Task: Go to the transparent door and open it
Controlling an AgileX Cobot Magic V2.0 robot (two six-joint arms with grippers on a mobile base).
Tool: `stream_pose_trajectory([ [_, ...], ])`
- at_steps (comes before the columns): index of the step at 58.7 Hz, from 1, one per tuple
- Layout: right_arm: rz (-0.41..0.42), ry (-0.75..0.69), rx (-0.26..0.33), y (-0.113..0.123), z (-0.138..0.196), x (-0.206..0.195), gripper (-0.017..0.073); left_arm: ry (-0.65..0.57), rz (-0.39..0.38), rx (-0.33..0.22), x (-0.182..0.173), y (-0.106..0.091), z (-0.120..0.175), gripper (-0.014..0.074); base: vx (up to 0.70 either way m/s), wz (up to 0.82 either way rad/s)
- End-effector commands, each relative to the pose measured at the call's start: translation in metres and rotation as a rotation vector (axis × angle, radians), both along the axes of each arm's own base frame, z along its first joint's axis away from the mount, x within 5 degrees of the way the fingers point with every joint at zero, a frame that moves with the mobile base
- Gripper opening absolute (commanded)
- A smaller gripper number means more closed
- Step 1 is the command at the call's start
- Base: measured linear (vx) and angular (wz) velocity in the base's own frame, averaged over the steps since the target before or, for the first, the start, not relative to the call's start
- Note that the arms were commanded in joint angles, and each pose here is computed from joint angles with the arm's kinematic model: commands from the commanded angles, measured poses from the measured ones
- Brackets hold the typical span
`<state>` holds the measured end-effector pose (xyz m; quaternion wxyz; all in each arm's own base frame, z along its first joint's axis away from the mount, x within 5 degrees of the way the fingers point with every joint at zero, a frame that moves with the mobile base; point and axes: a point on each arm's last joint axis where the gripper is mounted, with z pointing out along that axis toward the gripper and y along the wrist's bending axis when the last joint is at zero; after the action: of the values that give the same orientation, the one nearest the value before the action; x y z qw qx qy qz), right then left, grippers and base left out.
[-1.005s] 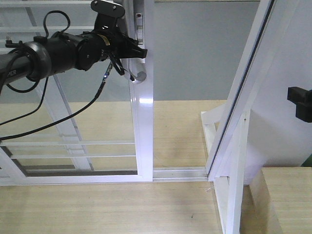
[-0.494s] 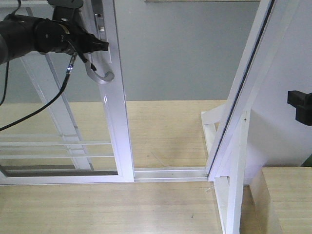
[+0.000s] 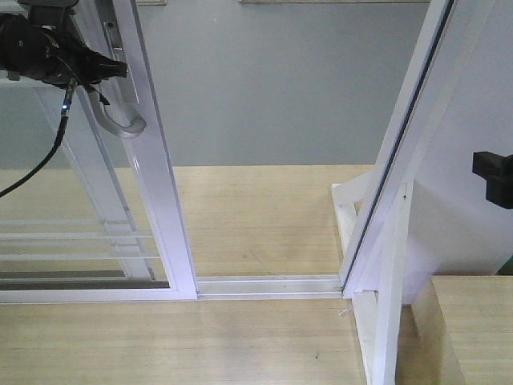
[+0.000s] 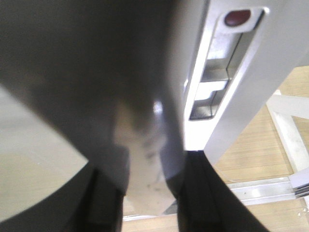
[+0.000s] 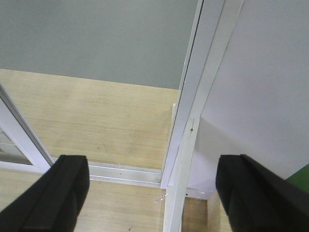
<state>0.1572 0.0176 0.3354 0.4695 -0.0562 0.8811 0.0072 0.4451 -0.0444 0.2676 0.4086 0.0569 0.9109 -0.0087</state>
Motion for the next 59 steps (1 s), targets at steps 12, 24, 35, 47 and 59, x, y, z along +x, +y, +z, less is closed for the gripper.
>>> stream_pose_trajectory([
  [12, 0.006, -0.099, -0.005, -0.001, 0.015, 0.002, 0.0592, -0.148, 0.08, 0.076, -0.006, 0.05, 0.052, 0.0146, 0.0, 0.0],
  [24, 0.006, -0.1, -0.005, -0.001, 0.015, 0.002, 0.0592, -0.177, 0.159, 0.081, -0.014, 0.083, 0.067, 0.0161, 0.0, -0.01],
  [35, 0.006, -0.1, -0.005, -0.001, 0.015, 0.002, 0.0592, -0.156, 0.199, 0.094, -0.026, 0.1, 0.076, 0.0209, 0.0, -0.01],
  [47, 0.006, -0.1, -0.005, -0.001, 0.015, 0.002, 0.0592, -0.081, 0.216, 0.094, -0.042, 0.102, 0.085, 0.0396, 0.0, 0.0],
  [59, 0.006, -0.1, -0.005, -0.001, 0.015, 0.002, 0.0592, -0.084, 0.223, 0.11, -0.06, 0.102, 0.106, 0.0559, 0.0, 0.0],
])
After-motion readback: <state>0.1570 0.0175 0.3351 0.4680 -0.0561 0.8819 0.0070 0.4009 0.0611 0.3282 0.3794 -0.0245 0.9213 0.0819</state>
